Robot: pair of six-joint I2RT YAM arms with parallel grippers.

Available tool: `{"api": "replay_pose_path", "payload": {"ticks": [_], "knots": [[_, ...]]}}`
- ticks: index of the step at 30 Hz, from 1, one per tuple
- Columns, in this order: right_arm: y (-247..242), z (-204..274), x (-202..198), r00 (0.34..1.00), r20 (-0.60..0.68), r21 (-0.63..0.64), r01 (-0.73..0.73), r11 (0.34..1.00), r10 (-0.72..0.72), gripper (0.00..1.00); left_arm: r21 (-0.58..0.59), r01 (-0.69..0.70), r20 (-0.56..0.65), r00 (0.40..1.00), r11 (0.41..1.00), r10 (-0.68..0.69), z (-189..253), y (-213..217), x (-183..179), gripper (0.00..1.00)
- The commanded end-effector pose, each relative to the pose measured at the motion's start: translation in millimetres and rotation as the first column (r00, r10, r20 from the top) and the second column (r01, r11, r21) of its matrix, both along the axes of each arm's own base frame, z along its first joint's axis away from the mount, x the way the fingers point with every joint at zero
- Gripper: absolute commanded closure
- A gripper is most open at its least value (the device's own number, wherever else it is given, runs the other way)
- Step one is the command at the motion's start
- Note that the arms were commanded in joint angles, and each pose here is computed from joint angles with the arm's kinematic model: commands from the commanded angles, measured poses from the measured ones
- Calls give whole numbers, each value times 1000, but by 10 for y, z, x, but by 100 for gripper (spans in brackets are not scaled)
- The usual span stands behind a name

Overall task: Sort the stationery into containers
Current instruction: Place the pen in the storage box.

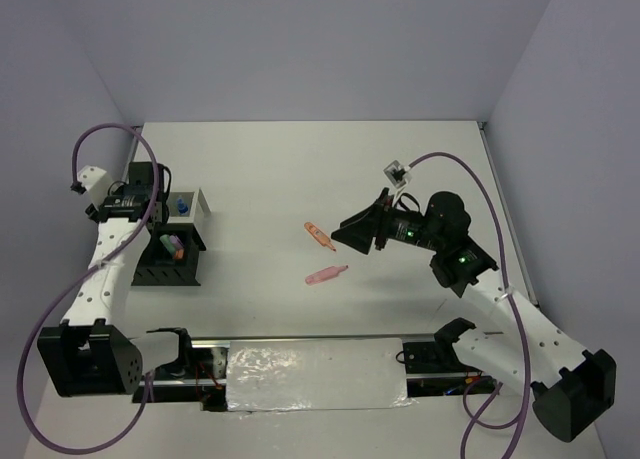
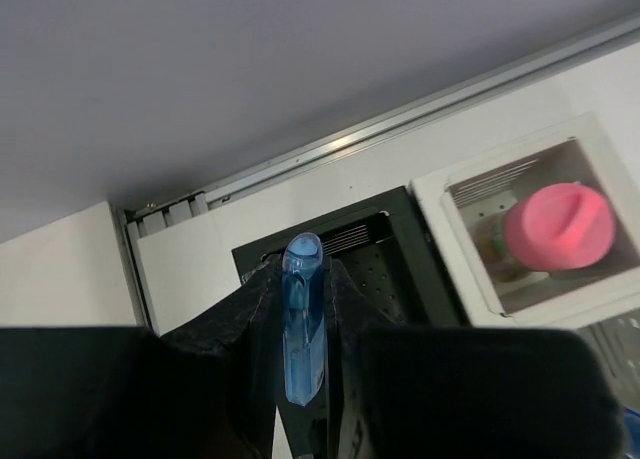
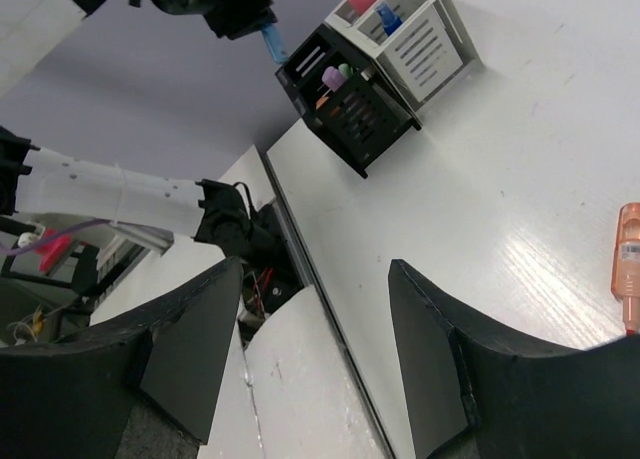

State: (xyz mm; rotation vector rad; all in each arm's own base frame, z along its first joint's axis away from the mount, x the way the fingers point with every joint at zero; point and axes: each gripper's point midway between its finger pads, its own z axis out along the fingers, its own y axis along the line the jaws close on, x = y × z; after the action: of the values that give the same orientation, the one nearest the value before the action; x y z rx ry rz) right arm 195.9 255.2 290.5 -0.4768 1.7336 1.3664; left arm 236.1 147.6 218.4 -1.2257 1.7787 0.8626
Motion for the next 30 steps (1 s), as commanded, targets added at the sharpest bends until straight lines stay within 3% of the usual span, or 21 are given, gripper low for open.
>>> {"api": "replay_pose_path", "payload": {"ticks": [1, 7, 17, 21, 24, 25, 28, 30], "knots": [[-5, 122, -129, 998, 54, 18, -45, 999, 44, 32, 10, -66, 26, 997, 998, 66, -91, 92, -5, 98], [-44, 163, -225, 997, 59, 28, -54, 998, 52, 32, -2, -121, -21, 992, 993, 121, -156, 208, -17, 100], [-76, 250, -277, 999, 23, 40, -30, 999, 30, 32, -37, -78, -4, 997, 996, 78, -245, 202, 63, 68], [-87, 287, -288, 1000, 25, 42, -11, 999, 10, 32, -94, -59, -4, 998, 994, 59, -373, 268, 123, 65], [-82, 271, -308, 1000, 18, 38, -12, 999, 11, 32, -122, -73, -23, 997, 990, 71, -419, 280, 113, 44], [-86, 261, -289, 1000, 18, 34, 0, 999, -1, 32, -125, -81, -22, 997, 989, 79, -421, 275, 93, 29], [-95, 158, -228, 999, -5, -6, 37, 999, -37, 31, -129, -59, 15, 998, 990, 61, -349, 242, 56, 6], [-95, -47, -143, 995, -64, -71, 74, 995, -79, 31, -150, -27, 51, 998, 988, 35, -330, 196, 86, 1]]}}
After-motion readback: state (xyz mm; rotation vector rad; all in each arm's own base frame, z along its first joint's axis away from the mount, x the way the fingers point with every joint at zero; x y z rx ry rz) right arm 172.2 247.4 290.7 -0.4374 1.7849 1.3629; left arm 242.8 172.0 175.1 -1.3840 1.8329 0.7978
